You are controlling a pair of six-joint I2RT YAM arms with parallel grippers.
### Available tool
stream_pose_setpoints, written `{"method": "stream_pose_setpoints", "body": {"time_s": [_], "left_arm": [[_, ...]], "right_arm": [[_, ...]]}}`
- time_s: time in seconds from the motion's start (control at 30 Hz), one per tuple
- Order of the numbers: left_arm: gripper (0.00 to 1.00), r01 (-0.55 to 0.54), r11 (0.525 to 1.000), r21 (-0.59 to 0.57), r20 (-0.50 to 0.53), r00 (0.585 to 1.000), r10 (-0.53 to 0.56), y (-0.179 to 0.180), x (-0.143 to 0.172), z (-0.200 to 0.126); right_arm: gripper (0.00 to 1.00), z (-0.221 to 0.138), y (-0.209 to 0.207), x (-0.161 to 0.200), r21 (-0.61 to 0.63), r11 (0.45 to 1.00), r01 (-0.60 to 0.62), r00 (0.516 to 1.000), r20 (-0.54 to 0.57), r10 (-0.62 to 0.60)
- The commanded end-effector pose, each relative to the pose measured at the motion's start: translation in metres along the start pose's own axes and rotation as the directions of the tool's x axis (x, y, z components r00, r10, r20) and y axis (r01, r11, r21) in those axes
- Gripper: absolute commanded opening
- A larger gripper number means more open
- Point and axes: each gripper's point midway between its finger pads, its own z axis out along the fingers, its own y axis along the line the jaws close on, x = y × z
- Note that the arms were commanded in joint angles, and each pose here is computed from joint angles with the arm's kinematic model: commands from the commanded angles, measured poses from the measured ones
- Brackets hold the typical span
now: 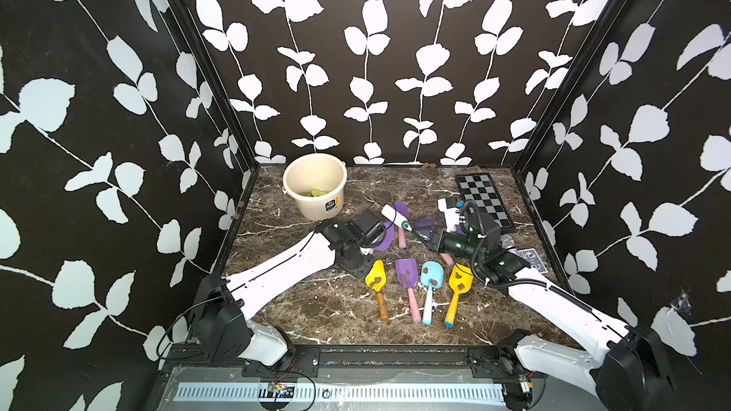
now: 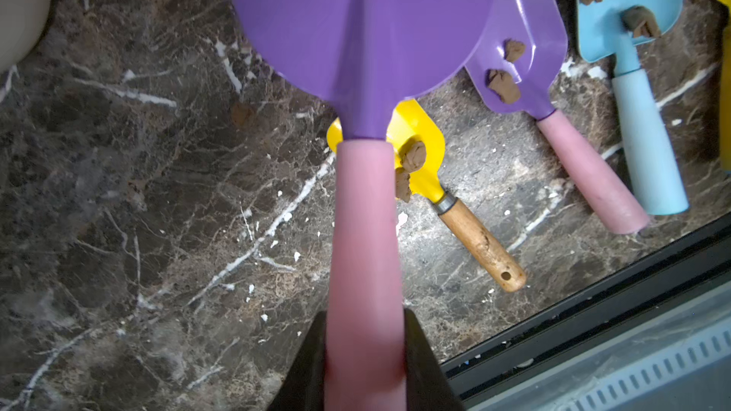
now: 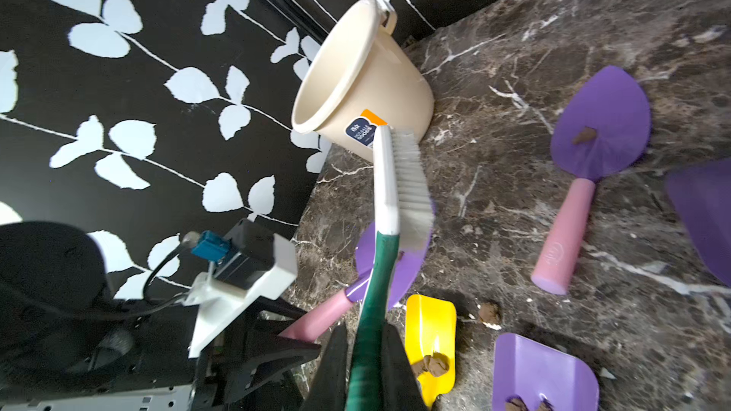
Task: Brush the soil off the hand trowel and place it into the bucket
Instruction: Pick up the hand trowel from the center of the board, then brush off the soil from the hand trowel.
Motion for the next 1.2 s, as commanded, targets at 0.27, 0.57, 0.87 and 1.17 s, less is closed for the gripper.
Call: {"method": "stream_pose_setpoints", "body": {"time_s": [0.27,0.57,0.87,1.17], "left_arm": [[0.00,-0.002,1.000,0.008,0.014,1.000,0.002,0.008,-0.010,-0.003],[0.00,0.056,0.998,0.028,-0.002,0.998,-0.056,0.018,-0.004,-0.002],[0.00,0.053,0.997,0.063,-0.071,0.996,-0.048,0.014,0.012,0.006],[0.00,0.025,0.999,0.045,-0.142,0.990,-0.018,0.017,0.022,0.013]], "right_arm": [[0.00,0.012,0.022,0.003,-0.142,0.990,0.016,0.999,-0.047,-0.023],[0.00,0.030,0.011,0.019,-0.149,0.988,-0.033,0.991,-0.131,0.014],[0.00,0.028,-0.028,0.020,0.047,0.999,-0.011,0.996,-0.085,0.015],[0.00,0.012,-0.016,0.007,0.044,0.998,0.034,0.999,-0.014,-0.033]]}}
